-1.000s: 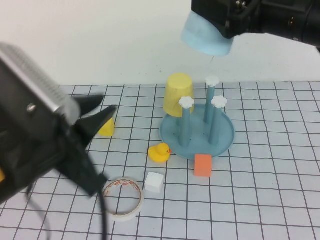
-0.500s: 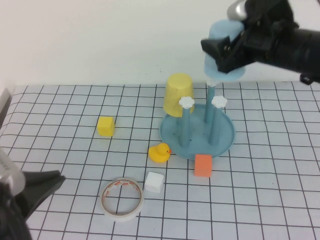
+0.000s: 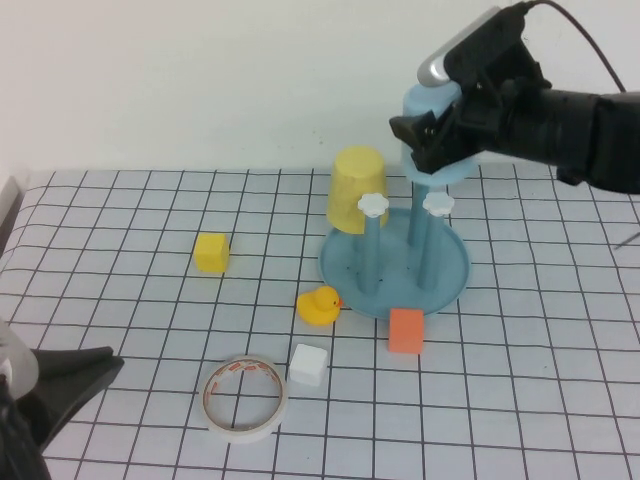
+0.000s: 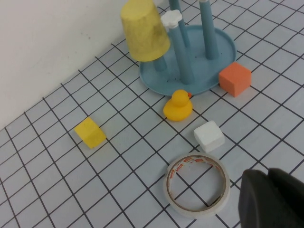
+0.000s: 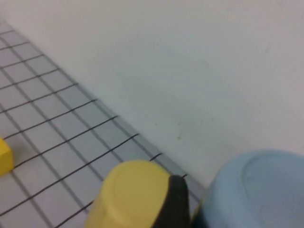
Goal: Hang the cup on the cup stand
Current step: Place the cup on the cup holder
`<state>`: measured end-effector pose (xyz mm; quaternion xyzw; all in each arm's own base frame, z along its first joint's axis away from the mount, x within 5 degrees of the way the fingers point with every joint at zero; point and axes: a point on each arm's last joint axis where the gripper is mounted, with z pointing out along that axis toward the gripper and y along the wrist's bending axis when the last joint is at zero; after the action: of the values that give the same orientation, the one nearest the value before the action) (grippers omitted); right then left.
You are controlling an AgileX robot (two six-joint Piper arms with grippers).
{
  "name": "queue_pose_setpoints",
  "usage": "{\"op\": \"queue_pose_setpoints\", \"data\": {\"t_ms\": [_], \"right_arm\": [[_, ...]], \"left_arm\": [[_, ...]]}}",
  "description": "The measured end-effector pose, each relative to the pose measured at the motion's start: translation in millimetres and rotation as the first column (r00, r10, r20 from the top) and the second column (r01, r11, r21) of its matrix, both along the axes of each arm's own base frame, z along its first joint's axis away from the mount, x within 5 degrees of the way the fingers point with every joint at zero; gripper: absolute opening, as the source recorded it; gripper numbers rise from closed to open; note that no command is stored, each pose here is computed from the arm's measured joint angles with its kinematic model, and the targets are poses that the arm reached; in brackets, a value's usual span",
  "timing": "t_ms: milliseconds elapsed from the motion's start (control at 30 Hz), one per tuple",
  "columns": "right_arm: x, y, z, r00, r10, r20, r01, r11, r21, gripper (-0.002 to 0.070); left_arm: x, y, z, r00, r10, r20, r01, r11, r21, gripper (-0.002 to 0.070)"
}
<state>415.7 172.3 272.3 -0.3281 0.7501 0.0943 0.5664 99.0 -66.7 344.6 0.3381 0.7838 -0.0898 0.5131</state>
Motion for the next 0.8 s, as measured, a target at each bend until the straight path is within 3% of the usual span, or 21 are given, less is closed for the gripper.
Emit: {"op": "queue_pose_setpoints", "data": {"t_ms": [267,800], "right_arm": [[25.2,5.5,0.4,0.999,-0.038,0.033,0.038,0.999,0.004,0.0589],[43.6,10.7,-26.8,0.993,-0.097,-0.074,0.104,0.990,0.093,0.0589]], "left_arm": [[0.8,1.2,0.1,1.000,0.005,0.016,-0.005,1.000,0.022,-0.0001],[2.3,3.5,0.3,0.999,0.021,0.034,-0.022,0.999,0.047,-0.0001]]}}
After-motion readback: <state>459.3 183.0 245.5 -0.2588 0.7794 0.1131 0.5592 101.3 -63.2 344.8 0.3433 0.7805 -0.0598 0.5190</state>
